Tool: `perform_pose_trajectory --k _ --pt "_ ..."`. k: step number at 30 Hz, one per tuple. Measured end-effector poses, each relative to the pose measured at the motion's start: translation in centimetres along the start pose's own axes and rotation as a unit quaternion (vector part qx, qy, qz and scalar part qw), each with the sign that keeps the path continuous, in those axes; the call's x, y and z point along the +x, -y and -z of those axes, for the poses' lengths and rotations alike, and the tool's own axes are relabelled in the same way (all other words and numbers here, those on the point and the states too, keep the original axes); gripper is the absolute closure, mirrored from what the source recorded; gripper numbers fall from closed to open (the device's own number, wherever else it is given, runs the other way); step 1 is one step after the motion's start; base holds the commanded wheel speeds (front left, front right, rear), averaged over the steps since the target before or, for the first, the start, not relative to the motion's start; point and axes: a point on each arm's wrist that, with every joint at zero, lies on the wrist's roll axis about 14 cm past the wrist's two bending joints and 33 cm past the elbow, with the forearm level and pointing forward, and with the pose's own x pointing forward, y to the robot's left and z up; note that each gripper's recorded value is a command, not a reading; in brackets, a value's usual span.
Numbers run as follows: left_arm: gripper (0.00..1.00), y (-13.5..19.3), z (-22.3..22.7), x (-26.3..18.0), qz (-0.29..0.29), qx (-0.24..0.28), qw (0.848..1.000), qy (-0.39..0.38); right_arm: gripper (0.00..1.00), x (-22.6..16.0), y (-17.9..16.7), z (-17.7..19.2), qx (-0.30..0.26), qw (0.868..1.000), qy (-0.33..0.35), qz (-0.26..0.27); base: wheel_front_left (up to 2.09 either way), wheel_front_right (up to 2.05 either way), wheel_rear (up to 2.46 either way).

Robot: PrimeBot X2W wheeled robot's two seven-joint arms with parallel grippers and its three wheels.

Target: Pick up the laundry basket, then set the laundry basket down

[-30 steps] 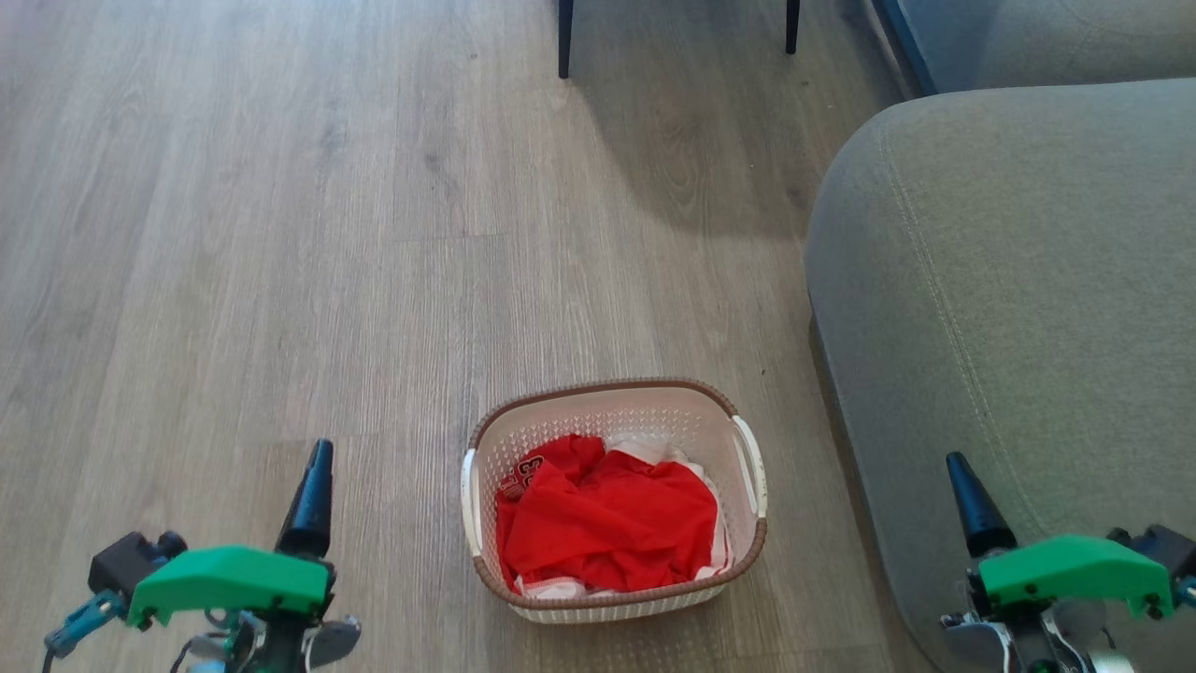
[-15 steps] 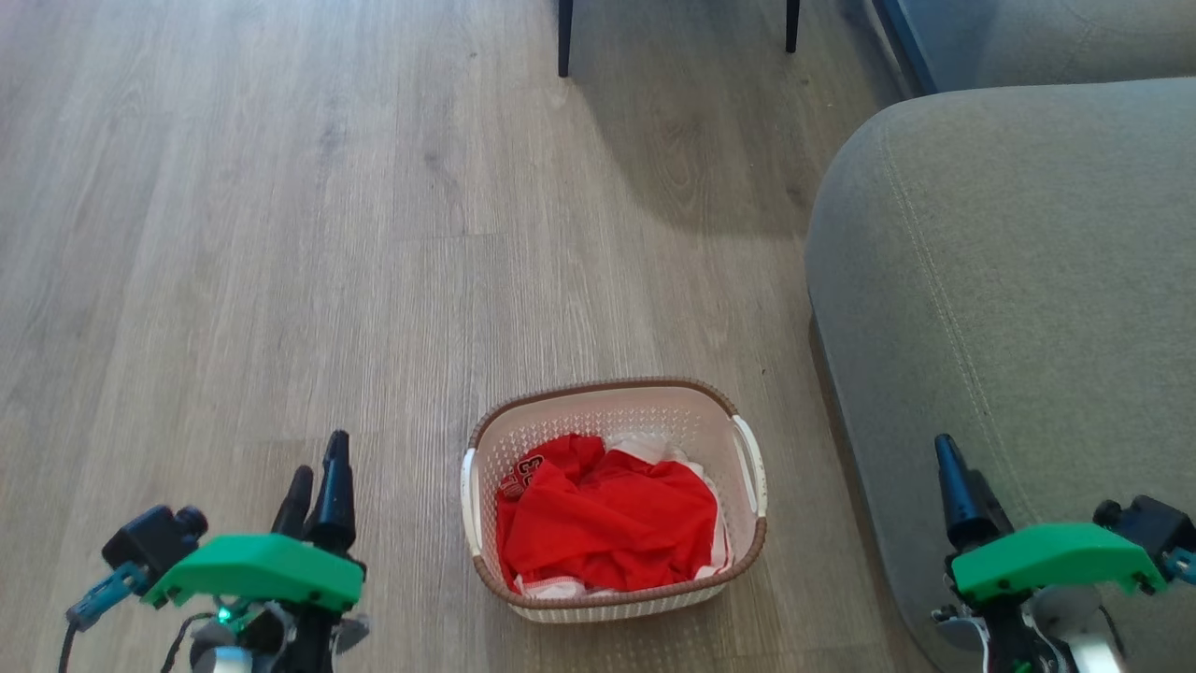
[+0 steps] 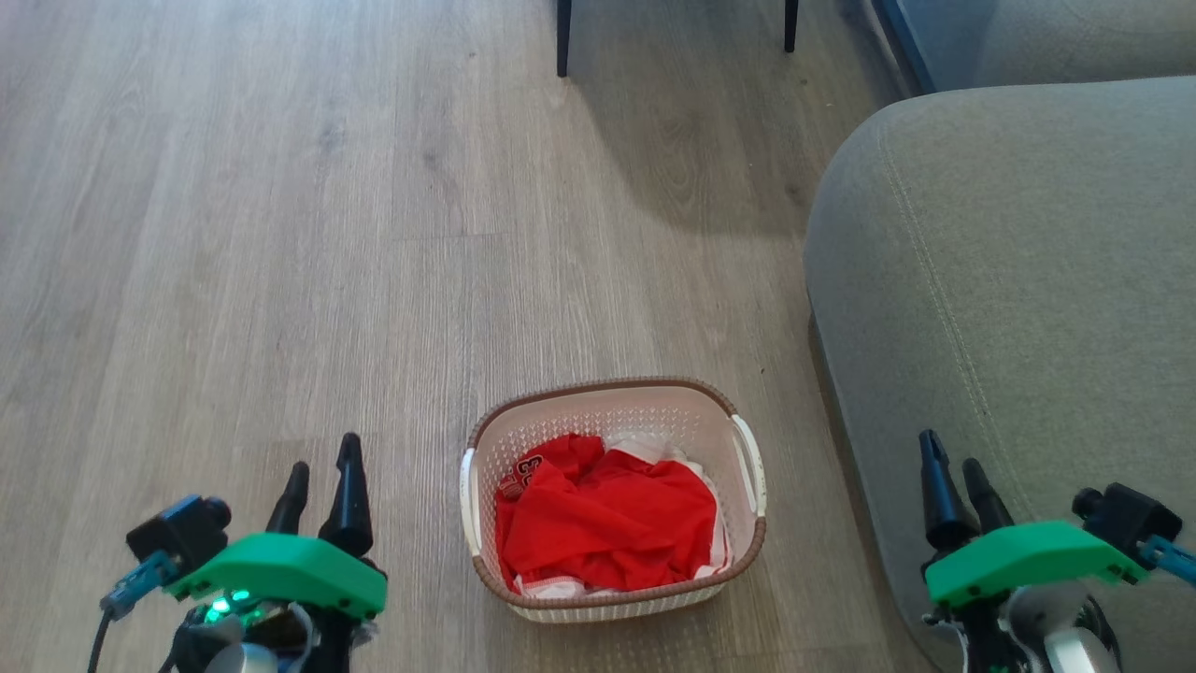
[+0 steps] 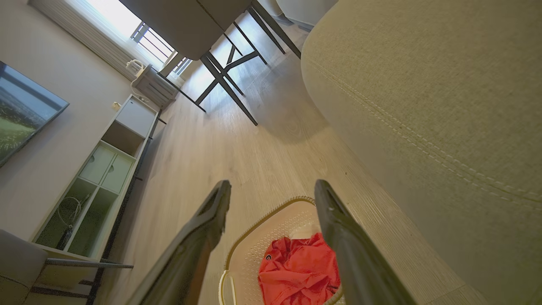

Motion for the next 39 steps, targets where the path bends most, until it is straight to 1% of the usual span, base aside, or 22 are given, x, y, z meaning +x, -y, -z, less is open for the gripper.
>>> perform_pose_trajectory --k 7,8,19,22,29,39 --pt "0.0 0.3 -0.2 0.0 0.003 0.046 0.999 0.01 0.0 0.0 -0.6 0.4 -0.048 0.999 -0.005 -0.012 0.0 0.0 0.0" --pt "0.0 0.5 -0.1 -0.1 0.005 0.06 0.998 0.011 0.0 0.0 -0.7 0.4 -0.061 0.998 -0.003 -0.015 0.0 0.0 0.0" --pt "0.0 0.9 -0.2 -0.8 0.013 0.129 0.991 0.026 0.0 -0.1 -2.0 0.4 -0.129 0.991 0.002 -0.04 0.0 0.0 0.0" --pt "0.0 1.4 -0.2 -0.8 0.02 0.148 0.988 0.03 0.0 -0.1 -2.3 0.4 -0.146 0.988 0.005 -0.047 0.0 0.0 0.0" --pt "0.0 1.2 0.0 -1.4 0.021 0.186 0.982 0.035 0.0 -0.2 -3.0 0.4 -0.186 0.981 0.012 -0.061 0.0 0.0 0.0" --pt "0.0 1.4 -0.1 -1.7 0.027 0.238 0.97 0.052 0.0 -0.4 -4.0 0.5 -0.242 0.967 0.019 -0.082 0.0 0.0 0.0"
